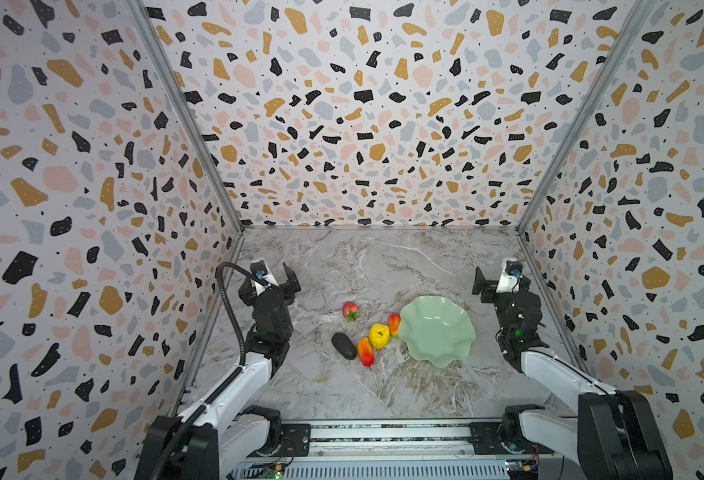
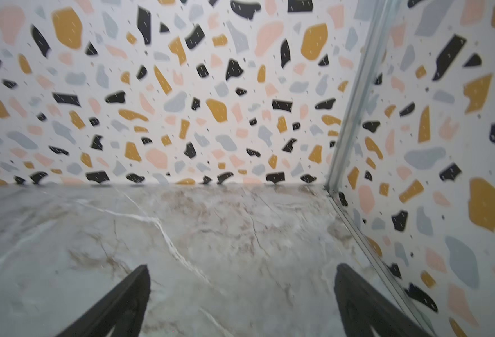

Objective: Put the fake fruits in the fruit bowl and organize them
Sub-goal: 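Reach the right gripper over the fruits and grasp the yellow pear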

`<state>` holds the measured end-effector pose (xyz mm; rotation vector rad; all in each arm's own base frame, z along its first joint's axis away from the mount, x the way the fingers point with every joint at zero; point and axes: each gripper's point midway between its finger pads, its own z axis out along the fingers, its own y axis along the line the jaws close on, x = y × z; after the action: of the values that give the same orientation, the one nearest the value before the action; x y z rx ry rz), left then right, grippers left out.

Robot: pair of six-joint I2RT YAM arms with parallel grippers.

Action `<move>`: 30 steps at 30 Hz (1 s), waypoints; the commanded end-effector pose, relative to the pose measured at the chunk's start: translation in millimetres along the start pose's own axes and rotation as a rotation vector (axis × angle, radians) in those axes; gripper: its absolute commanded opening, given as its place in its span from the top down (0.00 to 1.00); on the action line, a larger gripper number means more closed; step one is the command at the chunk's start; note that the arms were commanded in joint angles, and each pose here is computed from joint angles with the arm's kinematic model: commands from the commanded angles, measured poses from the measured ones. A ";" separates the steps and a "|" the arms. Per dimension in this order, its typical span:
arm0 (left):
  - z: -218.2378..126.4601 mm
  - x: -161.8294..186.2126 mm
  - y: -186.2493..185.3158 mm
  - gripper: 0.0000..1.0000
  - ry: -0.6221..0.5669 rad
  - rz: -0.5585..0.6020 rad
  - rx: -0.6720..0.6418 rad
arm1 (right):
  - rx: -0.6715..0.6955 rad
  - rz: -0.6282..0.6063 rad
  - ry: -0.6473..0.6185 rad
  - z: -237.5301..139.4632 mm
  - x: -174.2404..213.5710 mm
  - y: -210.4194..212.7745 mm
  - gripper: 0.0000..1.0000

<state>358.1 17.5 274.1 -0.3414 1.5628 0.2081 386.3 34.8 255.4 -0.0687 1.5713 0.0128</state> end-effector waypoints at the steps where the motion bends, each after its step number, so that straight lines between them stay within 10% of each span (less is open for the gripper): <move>1: -3.2 27.5 -15.8 0.00 0.275 0.086 0.076 | -0.272 -0.014 0.200 12.8 0.0 66.3 0.01; 12: -14.3 31.5 -40.0 0.00 0.591 0.308 0.225 | -0.959 -0.460 0.519 -39.5 27.1 282.1 0.01; 30: -31.1 71.3 -61.9 0.00 0.699 0.371 0.421 | -1.193 -0.623 0.819 -113.2 110.3 321.2 0.00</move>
<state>350.2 -50.6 217.6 0.1990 2.2919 0.0633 261.7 340.6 129.2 -1.6271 2.0725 0.4651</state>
